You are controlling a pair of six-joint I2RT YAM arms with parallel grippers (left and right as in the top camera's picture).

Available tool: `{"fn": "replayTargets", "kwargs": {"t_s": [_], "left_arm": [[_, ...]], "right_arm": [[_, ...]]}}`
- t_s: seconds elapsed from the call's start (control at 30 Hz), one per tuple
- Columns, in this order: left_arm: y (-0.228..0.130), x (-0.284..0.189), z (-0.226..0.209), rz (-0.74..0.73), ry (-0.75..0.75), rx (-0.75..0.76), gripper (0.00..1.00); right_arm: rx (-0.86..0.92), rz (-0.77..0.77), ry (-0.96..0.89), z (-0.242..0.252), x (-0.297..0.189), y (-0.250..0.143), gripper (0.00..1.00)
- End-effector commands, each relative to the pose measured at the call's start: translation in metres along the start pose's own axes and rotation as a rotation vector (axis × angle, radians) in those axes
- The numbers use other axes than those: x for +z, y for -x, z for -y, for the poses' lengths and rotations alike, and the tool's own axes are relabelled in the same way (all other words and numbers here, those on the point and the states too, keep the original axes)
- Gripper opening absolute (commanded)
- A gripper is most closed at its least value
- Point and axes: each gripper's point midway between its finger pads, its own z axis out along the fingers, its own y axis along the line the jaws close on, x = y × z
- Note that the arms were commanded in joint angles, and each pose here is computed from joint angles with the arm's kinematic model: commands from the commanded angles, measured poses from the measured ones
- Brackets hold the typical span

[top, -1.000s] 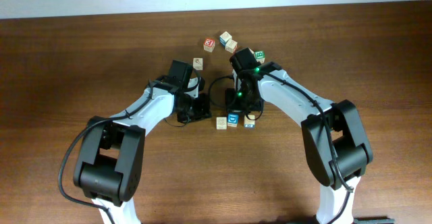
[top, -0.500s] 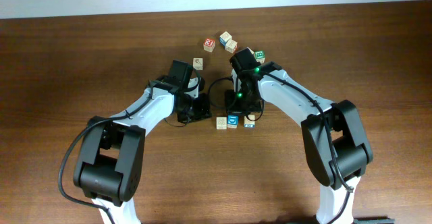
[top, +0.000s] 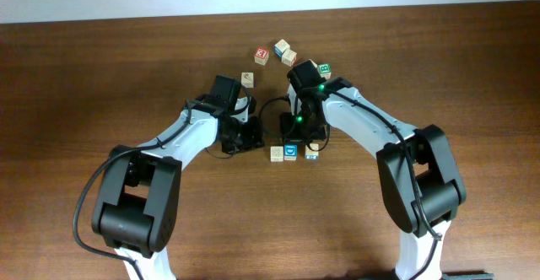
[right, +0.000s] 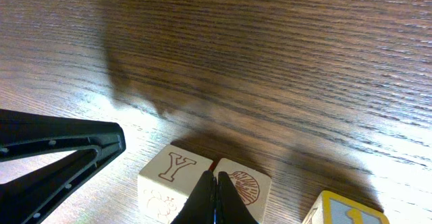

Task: Rotate 3 blocks

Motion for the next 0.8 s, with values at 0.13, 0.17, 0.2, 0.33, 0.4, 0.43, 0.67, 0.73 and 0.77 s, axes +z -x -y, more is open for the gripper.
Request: {"fn": "replayTargets", "kwargs": {"t_s": [0.13,0.17,0.2,0.33,0.4,0.43,0.67,0.73,0.77], "left_arm": [[-0.0012,0.0023,-0.0039,-0.005,0.007,-0.015,0.00],[-0.0013,0.0023,-0.0038,-0.006,0.007,-0.015,0.00],[-0.0013,0.0023,-0.0038,-0.006,0.007,-0.015,0.00],[-0.0017,0.0023,-0.0040,-0.007,0.007,-0.016,0.00],[-0.0018,0.0023,-0.0041,-0.008,0.008,-0.017,0.00],[-0.0018,0.0023,-0.0041,-0.008,0.008,-0.017,0.00],[-0.0019,0.0023,-0.0042,-0.008,0.008,-0.017,0.00],[-0.0018,0.0023,-0.0041,-0.008,0.008,-0.017,0.00],[-0.0018,0.0023,-0.0041,-0.008,0.008,-0.017,0.00]], "right_arm": [[-0.033,0.007,0.023,-0.0051,-0.0011,0.0049,0.04],[-0.034,0.008,0.024,-0.0054,-0.0011,0.0052,0.04],[-0.035,0.008,0.025,-0.0054,-0.0011,0.0053,0.04],[-0.037,0.009,0.025,-0.0055,-0.0011,0.0053,0.04],[-0.037,0.008,0.025,-0.0055,-0.0011,0.0053,0.04],[-0.037,0.008,0.025,-0.0054,-0.0011,0.0051,0.04],[-0.036,0.005,0.024,-0.0052,-0.0011,0.0045,0.04],[-0.044,0.003,0.029,-0.0061,-0.0011,0.0041,0.04],[-0.044,0.002,0.030,-0.0063,-0.0011,0.0039,0.04]]}}
